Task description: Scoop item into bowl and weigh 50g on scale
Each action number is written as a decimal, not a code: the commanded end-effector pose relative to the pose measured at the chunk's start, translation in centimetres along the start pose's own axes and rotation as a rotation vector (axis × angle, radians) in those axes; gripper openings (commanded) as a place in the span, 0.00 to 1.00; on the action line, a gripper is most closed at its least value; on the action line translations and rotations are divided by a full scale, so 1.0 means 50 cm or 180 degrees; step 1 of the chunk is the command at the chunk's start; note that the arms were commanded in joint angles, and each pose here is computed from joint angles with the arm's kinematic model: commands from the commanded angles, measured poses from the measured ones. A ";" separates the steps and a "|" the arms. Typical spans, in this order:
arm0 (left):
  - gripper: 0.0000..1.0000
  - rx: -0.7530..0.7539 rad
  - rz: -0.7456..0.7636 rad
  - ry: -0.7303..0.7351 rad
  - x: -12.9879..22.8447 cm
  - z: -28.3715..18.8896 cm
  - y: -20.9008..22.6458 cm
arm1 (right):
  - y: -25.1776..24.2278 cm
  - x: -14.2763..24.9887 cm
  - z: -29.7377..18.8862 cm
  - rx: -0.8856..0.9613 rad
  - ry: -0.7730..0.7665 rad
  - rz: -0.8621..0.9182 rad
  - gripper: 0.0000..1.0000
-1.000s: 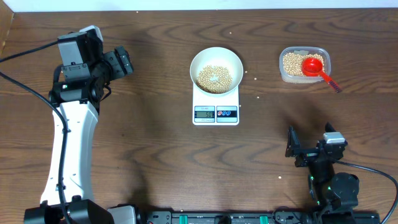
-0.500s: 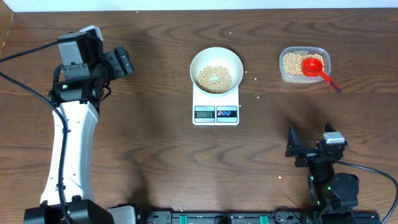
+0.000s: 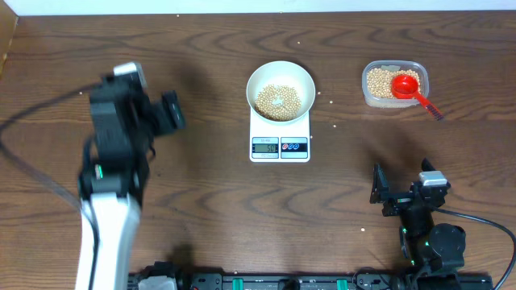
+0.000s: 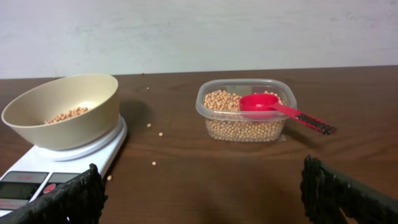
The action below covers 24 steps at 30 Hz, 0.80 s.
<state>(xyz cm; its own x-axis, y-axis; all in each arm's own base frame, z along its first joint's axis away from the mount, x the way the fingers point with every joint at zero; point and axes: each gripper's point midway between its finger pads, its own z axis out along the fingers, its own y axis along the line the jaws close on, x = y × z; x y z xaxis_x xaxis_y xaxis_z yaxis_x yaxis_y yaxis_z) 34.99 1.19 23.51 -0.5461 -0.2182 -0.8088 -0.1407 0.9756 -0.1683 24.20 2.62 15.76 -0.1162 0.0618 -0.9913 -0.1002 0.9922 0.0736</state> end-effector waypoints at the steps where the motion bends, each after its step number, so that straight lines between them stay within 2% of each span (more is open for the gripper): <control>1: 0.91 -0.0281 0.0092 -0.0251 0.043 -0.044 0.033 | -0.001 0.004 0.001 0.0017 -0.0004 -0.0039 0.99; 7: 0.91 -0.0243 0.0315 -0.0597 0.119 -0.090 0.051 | -0.001 0.003 0.001 0.0018 -0.0004 -0.0039 0.99; 12: 0.91 -0.0345 0.0297 -0.0925 0.159 -0.110 0.077 | -0.001 0.004 0.001 0.0017 -0.0004 -0.0039 0.99; 24: 0.91 -0.0442 0.0206 -0.1444 0.215 -0.085 0.109 | -0.001 0.003 0.001 0.0018 -0.0004 -0.0039 0.99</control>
<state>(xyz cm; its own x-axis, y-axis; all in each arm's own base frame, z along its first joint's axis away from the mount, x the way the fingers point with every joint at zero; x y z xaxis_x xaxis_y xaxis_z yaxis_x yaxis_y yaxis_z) 24.97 3.48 16.91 -0.1739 -0.1132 -0.9782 -0.2150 0.9738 -0.0745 24.20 2.62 15.70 -0.1173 0.0613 -0.9912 -0.1002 0.9923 0.0732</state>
